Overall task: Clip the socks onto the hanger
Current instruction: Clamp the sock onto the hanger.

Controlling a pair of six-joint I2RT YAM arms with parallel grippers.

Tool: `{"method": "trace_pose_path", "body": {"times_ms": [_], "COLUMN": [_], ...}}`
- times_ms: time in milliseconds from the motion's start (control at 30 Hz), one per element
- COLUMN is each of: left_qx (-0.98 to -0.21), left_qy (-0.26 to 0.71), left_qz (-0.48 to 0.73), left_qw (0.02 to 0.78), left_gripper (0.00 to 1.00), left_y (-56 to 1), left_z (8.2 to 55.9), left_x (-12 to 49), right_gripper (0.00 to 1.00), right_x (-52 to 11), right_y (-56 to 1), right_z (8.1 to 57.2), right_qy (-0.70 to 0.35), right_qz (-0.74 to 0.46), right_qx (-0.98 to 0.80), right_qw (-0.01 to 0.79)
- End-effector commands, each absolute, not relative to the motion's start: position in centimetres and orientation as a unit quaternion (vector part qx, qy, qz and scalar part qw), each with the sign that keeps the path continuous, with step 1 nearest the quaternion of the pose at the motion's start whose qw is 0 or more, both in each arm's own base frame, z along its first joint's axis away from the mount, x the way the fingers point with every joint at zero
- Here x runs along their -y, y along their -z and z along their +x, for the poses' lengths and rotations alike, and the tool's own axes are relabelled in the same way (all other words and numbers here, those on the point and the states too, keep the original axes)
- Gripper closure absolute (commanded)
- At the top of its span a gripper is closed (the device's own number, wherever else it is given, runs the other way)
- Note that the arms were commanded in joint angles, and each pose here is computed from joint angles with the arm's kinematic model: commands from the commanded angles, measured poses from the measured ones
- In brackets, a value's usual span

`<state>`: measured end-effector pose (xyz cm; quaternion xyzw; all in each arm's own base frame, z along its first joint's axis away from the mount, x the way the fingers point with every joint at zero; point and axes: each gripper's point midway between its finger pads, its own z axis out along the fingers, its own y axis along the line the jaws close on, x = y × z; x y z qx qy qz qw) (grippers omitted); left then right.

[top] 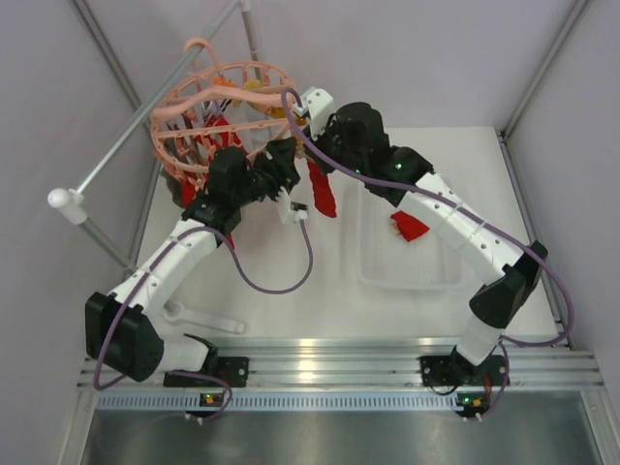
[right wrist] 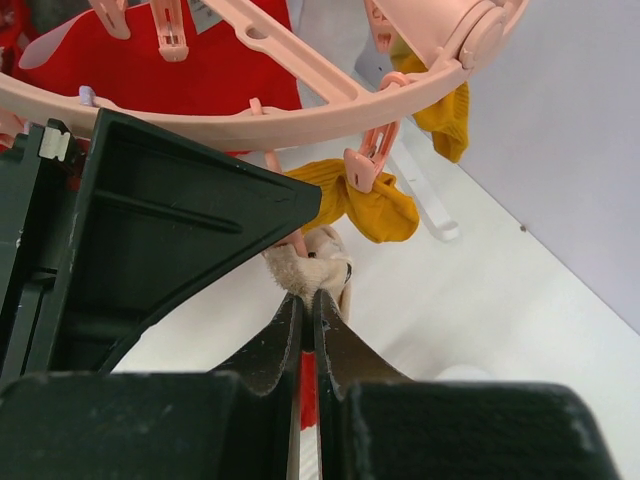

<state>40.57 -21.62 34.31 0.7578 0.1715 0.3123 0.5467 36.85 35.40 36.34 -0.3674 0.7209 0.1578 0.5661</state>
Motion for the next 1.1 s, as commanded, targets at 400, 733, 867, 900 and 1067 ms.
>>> {"method": "trace_pose_path", "body": {"times_ms": [400,733,867,900,1067], "left_qx": [-0.193,-0.290,-0.365,-0.396,-0.480], "left_qy": [-0.320,-0.186,-0.099,-0.057,0.025], "left_qz": [0.723,0.638,0.557,0.525,0.429], "left_qw": [0.581,0.689,0.740,0.751,0.765], "left_gripper": [0.22,0.15,0.16,0.16,0.17], "left_y": [-38.0,-41.7,-43.9,-44.3,-44.7], "left_z": [37.7,32.5,30.6,30.0,29.5], "left_x": [20.0,19.0,18.1,18.0,16.9], "right_gripper": [1.00,1.00,1.00,1.00,1.00], "right_x": [-32.5,-31.1,-30.7,-30.9,-30.5], "right_y": [-38.8,-38.5,-38.3,-38.2,-37.9], "right_z": [40.3,43.5,44.6,44.6,46.2], "right_qy": [-0.142,-0.145,-0.149,-0.158,-0.164], "right_qz": [-0.306,-0.285,-0.281,-0.287,-0.297], "right_qx": [-0.713,-0.711,-0.704,-0.700,-0.688], "right_qw": [0.614,0.627,0.635,0.634,0.641]}}
